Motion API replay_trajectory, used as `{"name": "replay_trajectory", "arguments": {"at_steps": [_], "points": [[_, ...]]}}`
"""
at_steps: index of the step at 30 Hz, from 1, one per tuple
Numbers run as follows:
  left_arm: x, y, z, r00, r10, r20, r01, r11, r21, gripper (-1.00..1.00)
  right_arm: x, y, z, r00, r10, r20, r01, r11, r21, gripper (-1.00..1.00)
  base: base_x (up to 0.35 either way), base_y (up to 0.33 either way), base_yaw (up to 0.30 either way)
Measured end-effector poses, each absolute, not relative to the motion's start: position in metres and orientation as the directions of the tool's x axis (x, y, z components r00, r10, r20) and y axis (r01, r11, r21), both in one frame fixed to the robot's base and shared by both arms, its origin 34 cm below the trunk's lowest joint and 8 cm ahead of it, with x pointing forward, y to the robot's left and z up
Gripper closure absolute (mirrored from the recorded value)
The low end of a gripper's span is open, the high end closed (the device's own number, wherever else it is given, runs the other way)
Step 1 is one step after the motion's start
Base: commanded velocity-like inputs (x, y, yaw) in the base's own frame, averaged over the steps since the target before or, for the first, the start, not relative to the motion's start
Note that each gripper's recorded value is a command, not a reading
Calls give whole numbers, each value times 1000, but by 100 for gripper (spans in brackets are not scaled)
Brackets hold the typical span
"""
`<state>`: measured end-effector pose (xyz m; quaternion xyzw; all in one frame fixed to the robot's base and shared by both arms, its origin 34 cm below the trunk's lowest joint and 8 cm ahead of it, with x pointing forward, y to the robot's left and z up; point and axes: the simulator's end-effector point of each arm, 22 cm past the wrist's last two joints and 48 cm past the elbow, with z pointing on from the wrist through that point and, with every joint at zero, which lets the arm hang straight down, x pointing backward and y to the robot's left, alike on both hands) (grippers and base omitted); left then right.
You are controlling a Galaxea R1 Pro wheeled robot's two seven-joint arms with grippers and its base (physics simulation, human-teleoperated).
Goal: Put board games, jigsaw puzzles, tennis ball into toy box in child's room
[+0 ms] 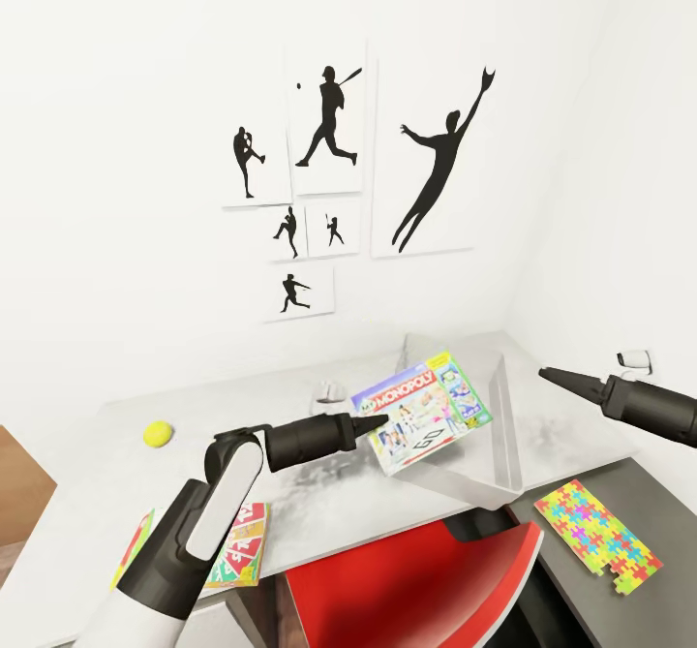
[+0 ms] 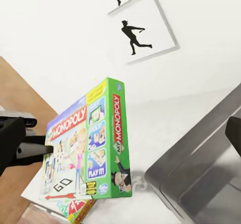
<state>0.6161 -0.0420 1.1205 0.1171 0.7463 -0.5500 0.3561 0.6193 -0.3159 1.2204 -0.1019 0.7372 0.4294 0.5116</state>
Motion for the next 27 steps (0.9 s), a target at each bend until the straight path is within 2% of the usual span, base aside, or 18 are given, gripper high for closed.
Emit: {"name": "replay_trajectory", "arguments": {"at_steps": [27], "points": [[604,-61,1123,-703,-172,-690,608,357,-709,100,609,-254,1198,-548,190,-815,-654,511,558,-100,0,0,0]]}}
